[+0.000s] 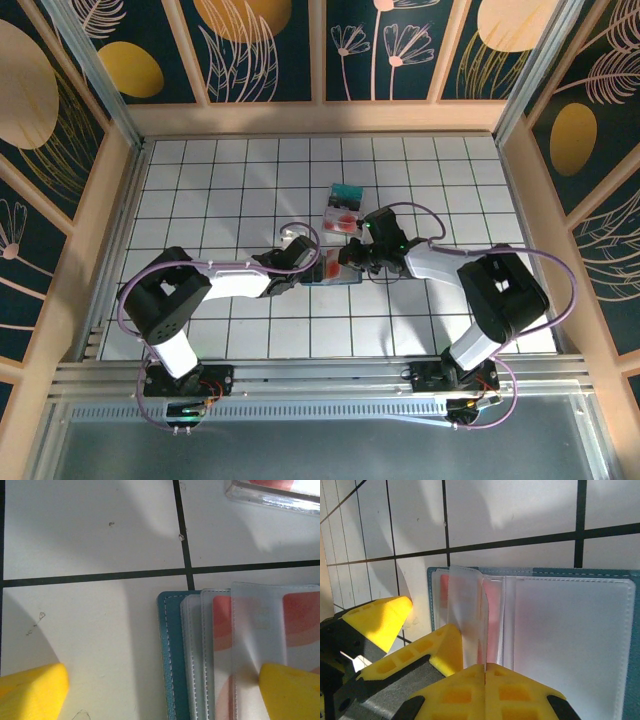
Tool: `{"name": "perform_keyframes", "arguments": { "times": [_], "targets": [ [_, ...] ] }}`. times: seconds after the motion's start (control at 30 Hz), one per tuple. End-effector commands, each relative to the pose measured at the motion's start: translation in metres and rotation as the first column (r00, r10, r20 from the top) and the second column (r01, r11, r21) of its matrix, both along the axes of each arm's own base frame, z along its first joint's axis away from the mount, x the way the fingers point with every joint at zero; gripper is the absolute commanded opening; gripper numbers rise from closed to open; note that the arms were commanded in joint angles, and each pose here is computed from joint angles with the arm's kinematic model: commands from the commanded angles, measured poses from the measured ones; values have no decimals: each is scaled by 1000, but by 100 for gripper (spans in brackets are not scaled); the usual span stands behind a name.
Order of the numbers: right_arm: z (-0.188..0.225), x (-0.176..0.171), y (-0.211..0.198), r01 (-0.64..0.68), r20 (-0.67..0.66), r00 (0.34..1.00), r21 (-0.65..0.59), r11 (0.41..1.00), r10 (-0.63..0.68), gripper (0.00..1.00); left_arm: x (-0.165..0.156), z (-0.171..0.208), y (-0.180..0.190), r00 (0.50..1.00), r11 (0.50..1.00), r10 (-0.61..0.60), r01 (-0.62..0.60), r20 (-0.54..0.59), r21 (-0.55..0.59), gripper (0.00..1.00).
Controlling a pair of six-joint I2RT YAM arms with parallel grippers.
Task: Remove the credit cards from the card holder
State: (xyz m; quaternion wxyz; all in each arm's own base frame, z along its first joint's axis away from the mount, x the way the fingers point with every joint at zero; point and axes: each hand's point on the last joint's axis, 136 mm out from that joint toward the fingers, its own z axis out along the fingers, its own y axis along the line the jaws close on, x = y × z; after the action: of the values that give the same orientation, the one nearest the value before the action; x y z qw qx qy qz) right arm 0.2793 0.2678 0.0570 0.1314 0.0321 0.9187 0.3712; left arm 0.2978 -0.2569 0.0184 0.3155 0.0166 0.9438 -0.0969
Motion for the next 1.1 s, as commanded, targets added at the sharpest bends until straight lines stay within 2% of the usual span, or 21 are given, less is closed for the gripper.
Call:
{"name": "perform_keyframes", "arguments": {
  "times": [0.0,0.3,0.63,0.73,0.9,1.07],
  "targets": [
    [1,1,-15,31,11,999,-50,998,-30,0,-17,-25,28,997,995,27,-19,-75,99,96],
    [4,-1,-16,39,18,999,-48,998,-38,1,-28,-31,37,994,994,36,-25,-101,109,97],
    [-3,-1,5,5,11,1000,-47,999,-4,18,-26,-33,28,994,996,16,-6,-109,86,97],
    [-4,0,7,2,10,1000,-49,999,-2,19,-28,-35,28,993,997,12,-2,-114,82,97],
    [-4,3,5,11,24,1000,-76,997,-9,2,-28,-35,28,993,997,17,-8,-116,76,97],
    [5,9,-15,41,78,997,-190,981,-26,0,-30,-34,35,993,996,49,-41,-104,76,97]
  ]
}}
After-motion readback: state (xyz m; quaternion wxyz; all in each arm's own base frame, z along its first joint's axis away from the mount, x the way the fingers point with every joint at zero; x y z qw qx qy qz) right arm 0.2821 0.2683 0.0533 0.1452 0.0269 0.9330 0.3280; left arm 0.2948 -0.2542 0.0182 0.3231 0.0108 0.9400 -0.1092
